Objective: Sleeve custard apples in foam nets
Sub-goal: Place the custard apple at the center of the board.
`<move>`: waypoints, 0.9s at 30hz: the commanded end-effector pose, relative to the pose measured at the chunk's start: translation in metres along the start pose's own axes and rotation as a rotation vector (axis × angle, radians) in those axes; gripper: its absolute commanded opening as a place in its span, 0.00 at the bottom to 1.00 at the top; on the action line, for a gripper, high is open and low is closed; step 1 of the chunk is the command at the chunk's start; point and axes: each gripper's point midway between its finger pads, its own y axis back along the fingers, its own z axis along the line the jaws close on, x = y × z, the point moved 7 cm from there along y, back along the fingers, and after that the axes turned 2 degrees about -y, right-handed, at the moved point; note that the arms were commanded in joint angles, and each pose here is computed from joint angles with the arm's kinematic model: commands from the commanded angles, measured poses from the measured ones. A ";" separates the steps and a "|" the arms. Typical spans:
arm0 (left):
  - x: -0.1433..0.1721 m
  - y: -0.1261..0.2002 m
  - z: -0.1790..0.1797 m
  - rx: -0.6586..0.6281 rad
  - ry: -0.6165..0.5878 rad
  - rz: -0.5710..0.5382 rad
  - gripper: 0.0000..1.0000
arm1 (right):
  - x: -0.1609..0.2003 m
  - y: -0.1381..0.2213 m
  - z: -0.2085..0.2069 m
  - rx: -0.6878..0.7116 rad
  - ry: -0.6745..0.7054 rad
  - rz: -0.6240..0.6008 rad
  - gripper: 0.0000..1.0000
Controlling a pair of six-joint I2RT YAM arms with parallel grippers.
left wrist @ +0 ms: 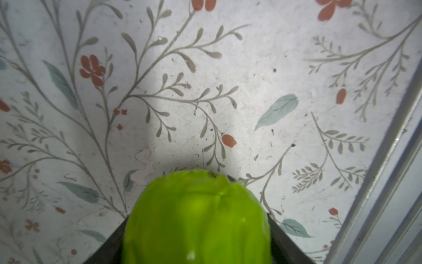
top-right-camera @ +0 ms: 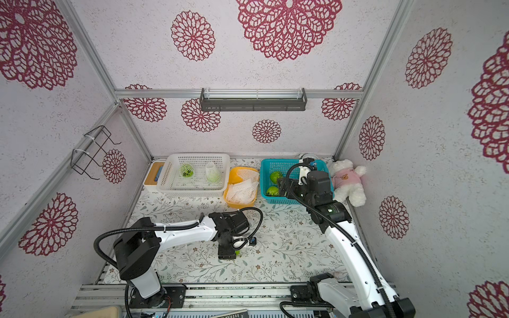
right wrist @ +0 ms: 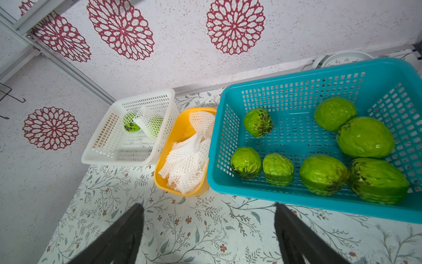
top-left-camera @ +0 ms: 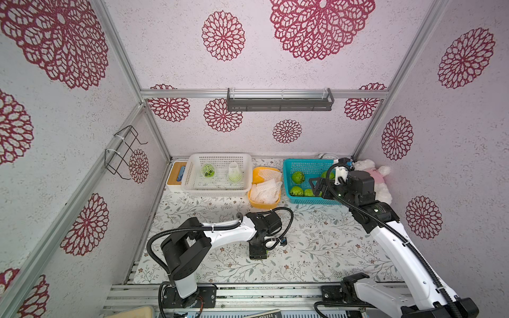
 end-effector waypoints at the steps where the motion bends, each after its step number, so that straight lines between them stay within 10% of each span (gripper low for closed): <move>1: -0.006 -0.005 -0.001 -0.001 -0.034 -0.004 0.68 | -0.007 0.008 0.001 0.005 0.026 -0.050 0.91; 27: -0.010 0.034 -0.001 -0.016 -0.044 -0.074 0.86 | -0.005 0.014 -0.001 0.013 0.044 -0.060 0.99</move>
